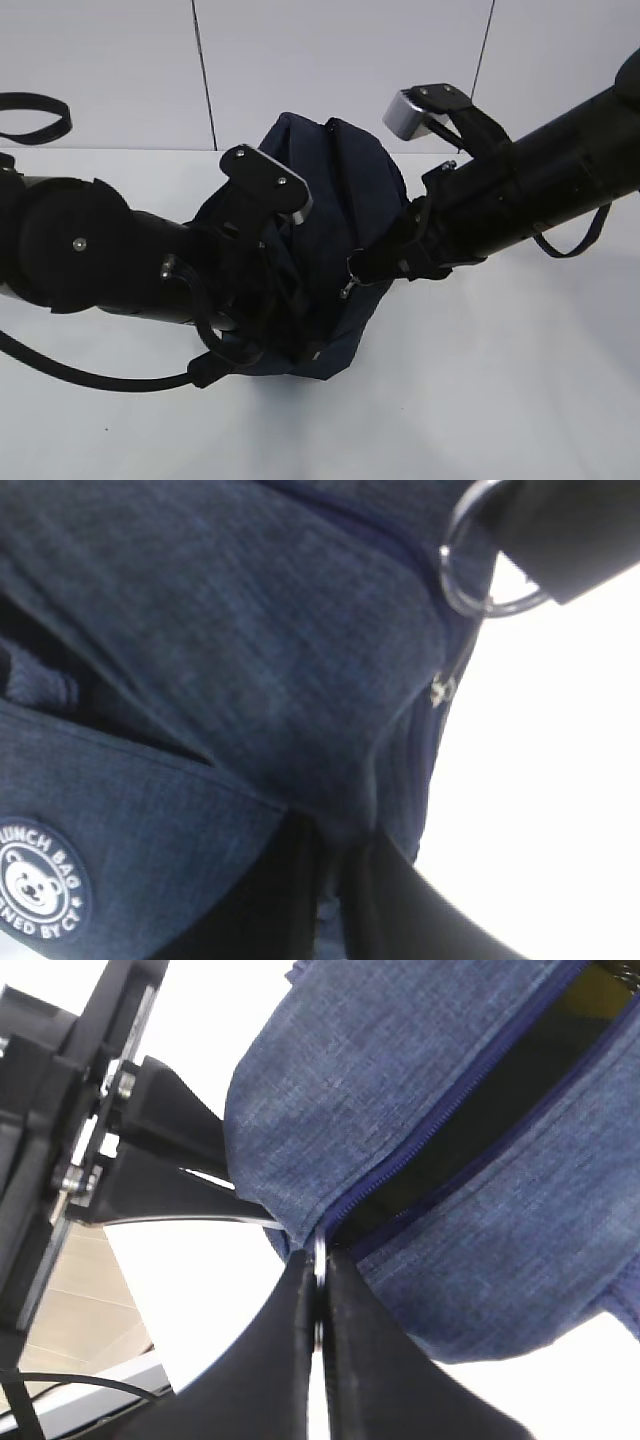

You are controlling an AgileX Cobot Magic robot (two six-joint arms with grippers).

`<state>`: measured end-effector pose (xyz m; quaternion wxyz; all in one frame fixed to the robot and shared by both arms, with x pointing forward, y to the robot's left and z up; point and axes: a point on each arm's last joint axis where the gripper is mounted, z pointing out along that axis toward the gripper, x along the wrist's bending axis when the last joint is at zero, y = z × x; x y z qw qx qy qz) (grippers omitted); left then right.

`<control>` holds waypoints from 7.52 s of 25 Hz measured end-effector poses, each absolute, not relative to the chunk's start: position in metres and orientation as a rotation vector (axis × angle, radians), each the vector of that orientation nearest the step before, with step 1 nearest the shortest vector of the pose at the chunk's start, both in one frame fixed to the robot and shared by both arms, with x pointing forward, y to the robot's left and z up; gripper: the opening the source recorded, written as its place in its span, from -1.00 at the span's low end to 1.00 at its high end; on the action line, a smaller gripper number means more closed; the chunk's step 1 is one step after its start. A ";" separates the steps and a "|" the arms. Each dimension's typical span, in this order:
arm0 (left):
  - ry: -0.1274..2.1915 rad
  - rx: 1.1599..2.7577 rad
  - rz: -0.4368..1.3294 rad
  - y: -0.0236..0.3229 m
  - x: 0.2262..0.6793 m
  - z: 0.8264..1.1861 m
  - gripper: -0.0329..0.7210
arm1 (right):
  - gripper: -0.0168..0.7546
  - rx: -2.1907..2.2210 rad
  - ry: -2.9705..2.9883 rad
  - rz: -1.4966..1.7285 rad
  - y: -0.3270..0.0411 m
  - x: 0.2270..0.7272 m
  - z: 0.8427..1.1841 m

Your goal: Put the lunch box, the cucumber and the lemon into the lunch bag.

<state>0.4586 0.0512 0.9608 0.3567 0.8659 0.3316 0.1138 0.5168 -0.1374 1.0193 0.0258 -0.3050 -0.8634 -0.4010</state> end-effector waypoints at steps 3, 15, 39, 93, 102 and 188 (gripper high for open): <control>0.865 2.231 0.309 0.056 0.456 0.956 -0.88 | -0.90 -0.948 -2.674 -1.261 -0.136 0.521 1.026; 0.877 2.200 0.336 0.059 0.455 0.955 -0.88 | -0.90 -0.939 -2.697 -1.326 -0.133 0.531 1.048; 0.945 2.128 0.343 0.060 0.458 0.957 -0.88 | -0.90 -1.023 -2.696 -1.496 -0.119 0.578 1.062; 1.032 2.080 0.402 0.077 0.451 0.939 -0.88 | -0.90 -1.262 -2.721 -1.711 -0.119 0.739 0.999; 1.150 1.974 0.473 0.091 0.457 0.935 -0.88 | -0.90 -1.032 -2.801 -1.433 -0.156 0.732 0.989; 1.107 2.064 0.676 0.185 0.504 1.002 0.18 | -0.90 -0.996 -2.532 -1.162 -0.149 0.708 0.998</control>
